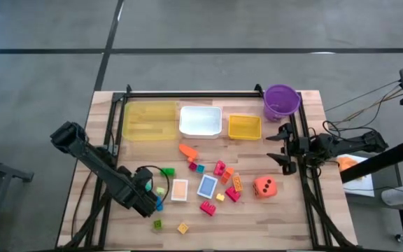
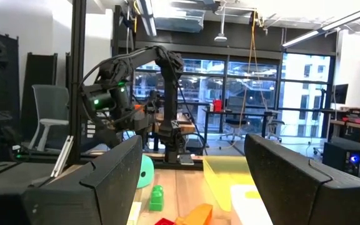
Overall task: Pick & Place Toys
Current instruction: Put the blue dice into the yellow transparent bin
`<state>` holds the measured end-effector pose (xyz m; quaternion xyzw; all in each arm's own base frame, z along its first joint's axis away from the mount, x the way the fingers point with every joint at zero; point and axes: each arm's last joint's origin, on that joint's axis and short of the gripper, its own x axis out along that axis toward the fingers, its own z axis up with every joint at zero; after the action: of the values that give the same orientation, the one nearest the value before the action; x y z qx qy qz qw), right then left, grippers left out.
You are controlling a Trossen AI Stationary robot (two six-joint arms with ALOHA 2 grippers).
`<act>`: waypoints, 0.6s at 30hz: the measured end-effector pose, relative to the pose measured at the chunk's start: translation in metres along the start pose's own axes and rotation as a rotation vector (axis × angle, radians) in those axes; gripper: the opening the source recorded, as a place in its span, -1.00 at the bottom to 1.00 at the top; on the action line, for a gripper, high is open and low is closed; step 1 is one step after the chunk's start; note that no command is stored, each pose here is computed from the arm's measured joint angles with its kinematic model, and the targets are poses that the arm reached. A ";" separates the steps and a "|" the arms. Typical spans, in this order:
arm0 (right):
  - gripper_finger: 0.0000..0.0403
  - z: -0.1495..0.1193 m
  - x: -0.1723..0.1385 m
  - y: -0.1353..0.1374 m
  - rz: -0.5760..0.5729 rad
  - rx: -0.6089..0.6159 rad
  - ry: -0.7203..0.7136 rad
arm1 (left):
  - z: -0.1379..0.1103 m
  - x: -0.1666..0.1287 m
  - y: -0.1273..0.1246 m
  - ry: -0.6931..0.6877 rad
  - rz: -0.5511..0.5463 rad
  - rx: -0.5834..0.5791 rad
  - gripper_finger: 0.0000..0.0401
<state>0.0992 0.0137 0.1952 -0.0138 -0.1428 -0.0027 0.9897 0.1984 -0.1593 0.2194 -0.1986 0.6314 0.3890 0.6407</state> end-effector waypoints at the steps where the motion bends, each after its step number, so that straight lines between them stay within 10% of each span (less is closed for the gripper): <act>1: 0.39 0.000 0.000 0.000 0.000 0.001 0.000 | 0.000 0.003 -0.002 0.004 0.015 0.002 0.99; 18: 0.39 0.000 0.000 0.000 0.000 0.001 0.000 | -0.004 0.024 -0.013 0.009 0.106 0.047 0.99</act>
<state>0.0992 0.0137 0.1952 -0.0134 -0.1428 -0.0029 0.9897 0.2027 -0.1645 0.1926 -0.1516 0.6529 0.4066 0.6209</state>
